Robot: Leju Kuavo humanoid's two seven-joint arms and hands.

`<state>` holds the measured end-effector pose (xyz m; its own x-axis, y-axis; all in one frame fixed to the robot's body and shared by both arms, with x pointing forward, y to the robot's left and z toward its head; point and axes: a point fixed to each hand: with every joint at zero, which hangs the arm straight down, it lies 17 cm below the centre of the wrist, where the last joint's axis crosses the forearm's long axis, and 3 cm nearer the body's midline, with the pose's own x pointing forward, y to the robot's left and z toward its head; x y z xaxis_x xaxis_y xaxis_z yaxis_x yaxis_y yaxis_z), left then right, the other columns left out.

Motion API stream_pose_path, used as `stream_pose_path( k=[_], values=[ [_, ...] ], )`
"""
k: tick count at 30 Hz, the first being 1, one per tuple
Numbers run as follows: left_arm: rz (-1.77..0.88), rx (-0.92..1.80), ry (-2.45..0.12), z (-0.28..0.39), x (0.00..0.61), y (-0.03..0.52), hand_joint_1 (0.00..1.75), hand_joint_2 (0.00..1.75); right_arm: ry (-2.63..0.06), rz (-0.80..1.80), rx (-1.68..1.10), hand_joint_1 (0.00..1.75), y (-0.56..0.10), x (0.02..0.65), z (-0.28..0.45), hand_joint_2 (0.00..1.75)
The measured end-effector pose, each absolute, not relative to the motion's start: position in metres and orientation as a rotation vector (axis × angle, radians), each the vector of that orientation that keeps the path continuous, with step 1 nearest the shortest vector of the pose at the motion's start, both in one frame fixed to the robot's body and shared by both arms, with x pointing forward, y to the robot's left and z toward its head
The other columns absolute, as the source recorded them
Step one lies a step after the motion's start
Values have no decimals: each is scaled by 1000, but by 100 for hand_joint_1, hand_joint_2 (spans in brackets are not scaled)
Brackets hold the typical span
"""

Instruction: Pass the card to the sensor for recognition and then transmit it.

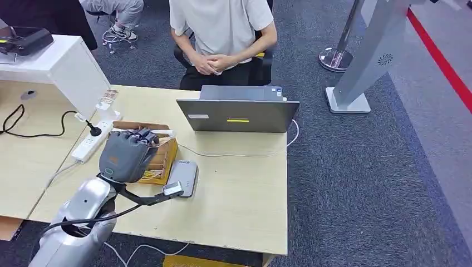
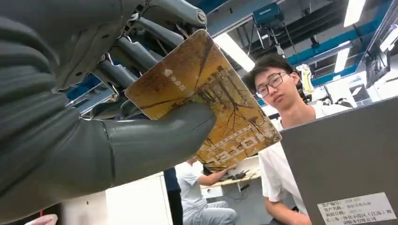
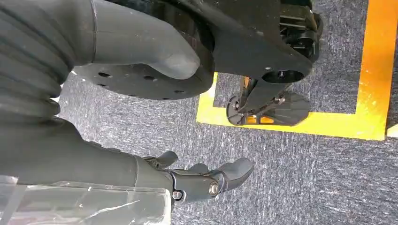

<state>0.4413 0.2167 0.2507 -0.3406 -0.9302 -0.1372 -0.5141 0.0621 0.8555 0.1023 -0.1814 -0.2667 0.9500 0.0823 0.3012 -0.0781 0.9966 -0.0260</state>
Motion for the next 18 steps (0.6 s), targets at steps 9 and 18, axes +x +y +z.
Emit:
stream_pose_path(
  k=[9, 18],
  values=[
    [-1308, 1357, -1693, 206, 461, 220, 175, 175, -303, 74, -22, 0, -183, 102, -267, 175],
    [-1355, 1310, -1644, 184, 467, 211, 175, 175, -297, 74, -22, 0, -183, 101, -267, 175]
  ],
)
